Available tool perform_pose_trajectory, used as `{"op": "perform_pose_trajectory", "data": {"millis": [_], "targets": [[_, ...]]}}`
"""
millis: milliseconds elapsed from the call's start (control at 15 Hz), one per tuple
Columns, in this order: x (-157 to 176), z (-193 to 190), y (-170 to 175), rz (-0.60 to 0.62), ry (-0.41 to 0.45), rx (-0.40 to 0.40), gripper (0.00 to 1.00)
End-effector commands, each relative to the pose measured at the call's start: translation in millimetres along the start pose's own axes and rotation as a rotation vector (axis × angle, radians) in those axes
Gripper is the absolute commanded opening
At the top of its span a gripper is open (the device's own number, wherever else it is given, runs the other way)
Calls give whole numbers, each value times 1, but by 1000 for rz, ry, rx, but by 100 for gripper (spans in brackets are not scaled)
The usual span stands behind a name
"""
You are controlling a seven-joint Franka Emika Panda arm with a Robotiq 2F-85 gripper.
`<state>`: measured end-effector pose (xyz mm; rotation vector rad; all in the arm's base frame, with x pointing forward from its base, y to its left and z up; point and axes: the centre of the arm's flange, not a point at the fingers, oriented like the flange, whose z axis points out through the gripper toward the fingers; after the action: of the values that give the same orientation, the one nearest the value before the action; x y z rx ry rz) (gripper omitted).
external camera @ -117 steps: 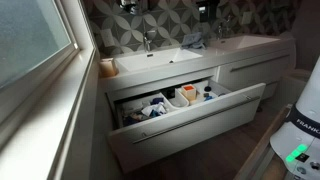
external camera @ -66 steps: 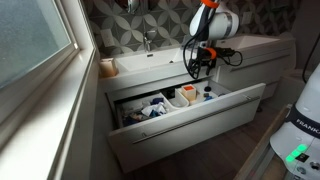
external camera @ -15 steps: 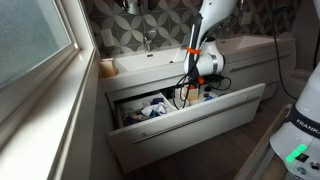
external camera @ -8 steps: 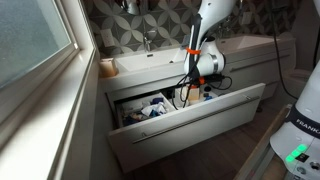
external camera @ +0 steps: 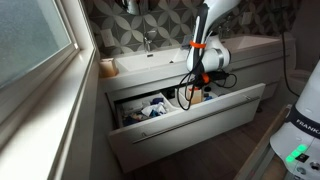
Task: Take the box out of the drawer and place it on the windowsill
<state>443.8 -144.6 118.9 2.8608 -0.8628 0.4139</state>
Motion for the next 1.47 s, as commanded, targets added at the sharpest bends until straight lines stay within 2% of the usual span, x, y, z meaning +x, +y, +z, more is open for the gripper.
{"op": "perform_pose_trajectory", "data": {"millis": [0, 267, 600, 867, 1000, 1267, 1333, 1400], "targets": [[-16, -39, 14, -63, -41, 19, 1], [-23, -74, 19, -117, -33, 68, 1], [-34, -141, 10, -217, 24, 117, 1], [-41, -185, -20, -346, 60, 165, 1], [-42, -205, -39, -393, 75, 217, 1], [-55, -255, -80, -494, 17, 357, 1], [-28, -213, -88, -455, 34, 289, 4], [-34, -230, -98, -477, 25, 323, 4]]}}
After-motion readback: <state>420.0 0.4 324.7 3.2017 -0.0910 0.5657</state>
